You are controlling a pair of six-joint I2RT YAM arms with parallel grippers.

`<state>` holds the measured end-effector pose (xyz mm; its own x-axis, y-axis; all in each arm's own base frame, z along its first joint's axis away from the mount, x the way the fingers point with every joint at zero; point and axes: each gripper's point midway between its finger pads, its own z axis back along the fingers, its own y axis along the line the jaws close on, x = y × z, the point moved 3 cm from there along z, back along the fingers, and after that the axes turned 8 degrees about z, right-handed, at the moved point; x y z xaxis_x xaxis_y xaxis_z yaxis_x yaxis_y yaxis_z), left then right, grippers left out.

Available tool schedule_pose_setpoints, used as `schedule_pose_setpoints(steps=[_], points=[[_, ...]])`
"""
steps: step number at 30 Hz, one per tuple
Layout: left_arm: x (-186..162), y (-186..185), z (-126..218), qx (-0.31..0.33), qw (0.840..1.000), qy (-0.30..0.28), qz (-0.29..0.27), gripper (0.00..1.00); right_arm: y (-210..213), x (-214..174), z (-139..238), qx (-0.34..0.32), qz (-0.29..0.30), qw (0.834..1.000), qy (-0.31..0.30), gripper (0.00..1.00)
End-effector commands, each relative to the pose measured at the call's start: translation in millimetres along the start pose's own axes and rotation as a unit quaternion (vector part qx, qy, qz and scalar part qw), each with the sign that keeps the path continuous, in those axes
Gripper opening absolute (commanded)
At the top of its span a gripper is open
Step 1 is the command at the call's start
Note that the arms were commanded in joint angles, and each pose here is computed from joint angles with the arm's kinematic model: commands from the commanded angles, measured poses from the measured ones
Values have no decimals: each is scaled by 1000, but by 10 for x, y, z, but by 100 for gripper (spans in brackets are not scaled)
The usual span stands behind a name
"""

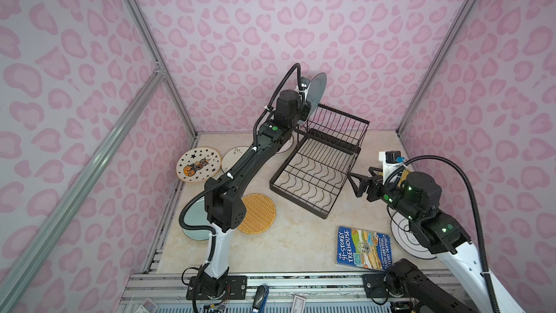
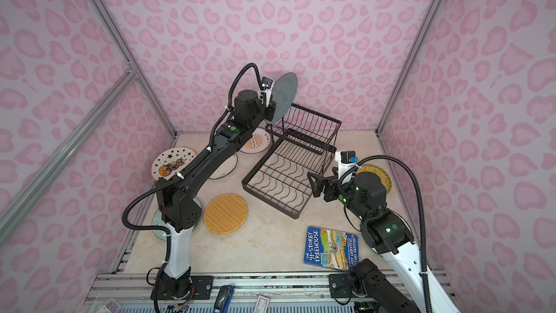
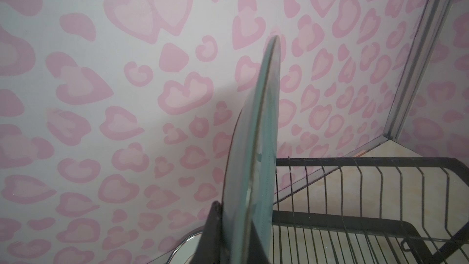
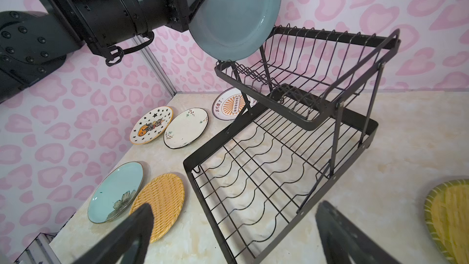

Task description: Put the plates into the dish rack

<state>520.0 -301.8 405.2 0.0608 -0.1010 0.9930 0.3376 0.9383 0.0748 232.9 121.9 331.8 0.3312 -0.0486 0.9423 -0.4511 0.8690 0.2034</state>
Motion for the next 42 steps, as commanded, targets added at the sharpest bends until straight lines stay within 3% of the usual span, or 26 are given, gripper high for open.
schedule_pose_setpoints(steps=[1,10,32,42], points=[[206,30,-14,12,998,-56,4,4,13,-8,-12,5,-4,1000,-2,99],[119,27,-35,36,998,-45,-19,4,14,-30,-24,7,-5,1000,0,99],[571,125,422,29,996,-86,-23,4,35,-97,-38,18,-16,1000,3,97],[568,16,550,36,995,-72,-54,4,39,-117,-42,21,-20,1000,4,97]])
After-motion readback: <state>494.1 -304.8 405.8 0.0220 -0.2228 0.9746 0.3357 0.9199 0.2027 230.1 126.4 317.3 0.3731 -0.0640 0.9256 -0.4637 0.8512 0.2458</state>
